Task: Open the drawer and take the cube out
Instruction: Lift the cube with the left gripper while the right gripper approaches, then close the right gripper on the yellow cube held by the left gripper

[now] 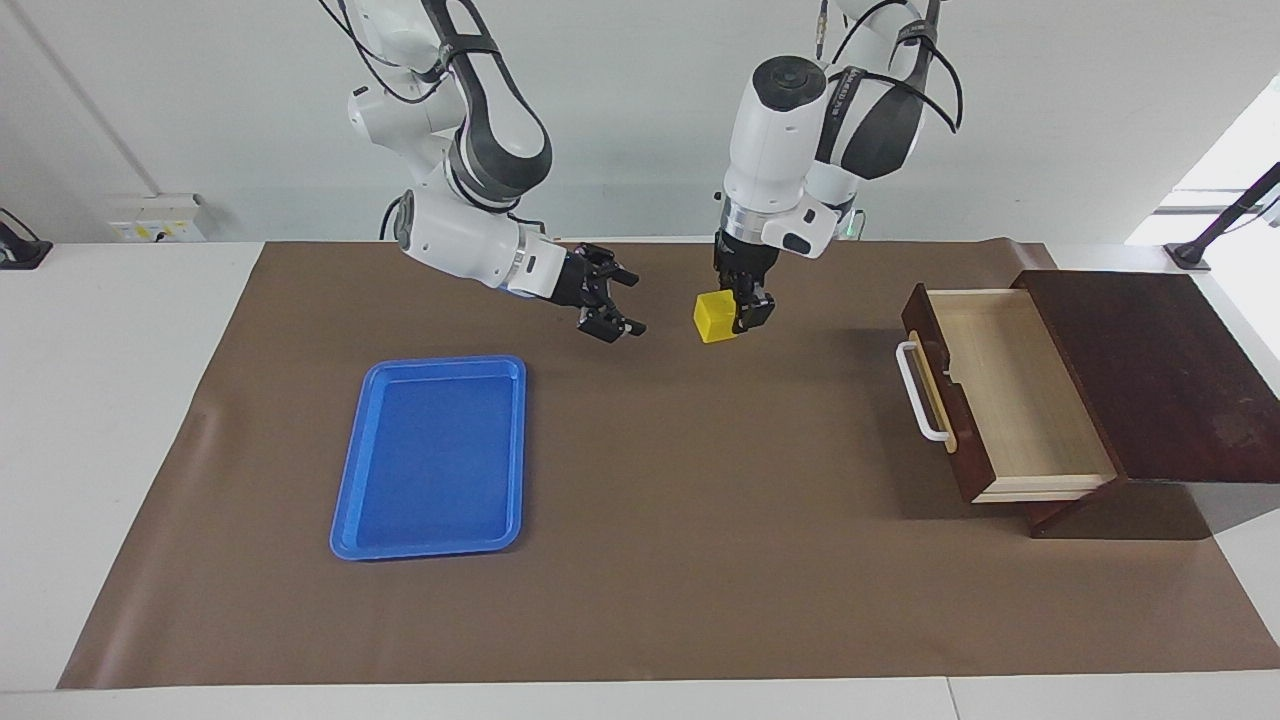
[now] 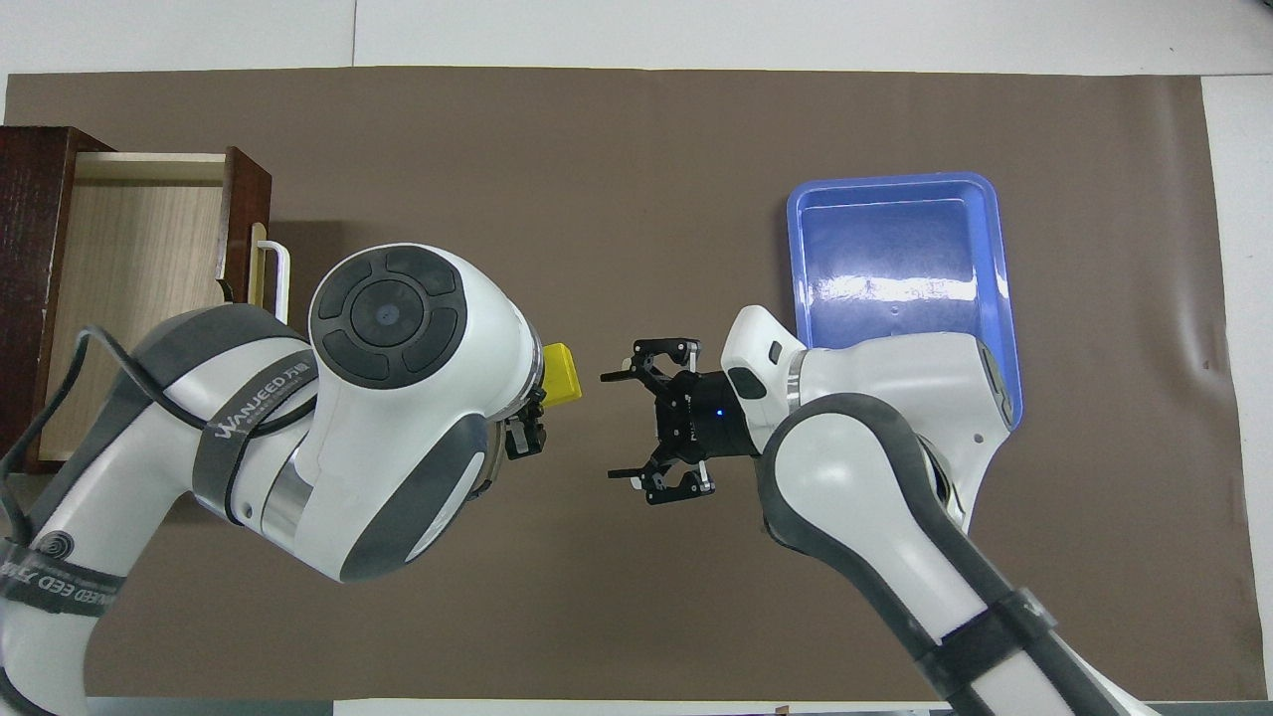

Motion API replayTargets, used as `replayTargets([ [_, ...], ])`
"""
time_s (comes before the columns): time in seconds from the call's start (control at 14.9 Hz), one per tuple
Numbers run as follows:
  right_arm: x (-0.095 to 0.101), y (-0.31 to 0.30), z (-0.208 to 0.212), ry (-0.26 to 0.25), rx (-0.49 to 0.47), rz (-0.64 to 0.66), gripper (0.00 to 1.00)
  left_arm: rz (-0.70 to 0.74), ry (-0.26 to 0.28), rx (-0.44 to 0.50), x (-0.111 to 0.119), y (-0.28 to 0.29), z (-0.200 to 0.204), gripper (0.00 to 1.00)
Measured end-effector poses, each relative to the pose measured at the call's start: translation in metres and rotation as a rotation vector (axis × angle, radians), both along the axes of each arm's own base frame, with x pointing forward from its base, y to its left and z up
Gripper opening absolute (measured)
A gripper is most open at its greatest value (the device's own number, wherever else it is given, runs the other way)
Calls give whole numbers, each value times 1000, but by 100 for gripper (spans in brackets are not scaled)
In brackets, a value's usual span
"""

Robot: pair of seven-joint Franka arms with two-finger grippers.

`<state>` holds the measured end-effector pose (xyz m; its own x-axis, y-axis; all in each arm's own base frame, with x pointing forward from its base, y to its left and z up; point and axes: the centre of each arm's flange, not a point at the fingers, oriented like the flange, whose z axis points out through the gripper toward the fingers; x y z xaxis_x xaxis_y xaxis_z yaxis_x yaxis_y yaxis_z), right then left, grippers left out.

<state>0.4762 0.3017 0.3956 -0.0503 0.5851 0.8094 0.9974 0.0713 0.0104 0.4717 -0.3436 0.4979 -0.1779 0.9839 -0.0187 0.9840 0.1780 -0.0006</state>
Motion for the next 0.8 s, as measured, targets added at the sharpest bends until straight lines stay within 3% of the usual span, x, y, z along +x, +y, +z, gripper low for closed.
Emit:
replayTargets([
  [0.4, 23, 20, -12, -9, 26, 0, 100, -17, 11, 8, -10, -9, -6, 55],
  [0.8, 29, 29, -1, -31, 41, 8, 100, -20, 14, 10, -12, -10, -8, 55],
])
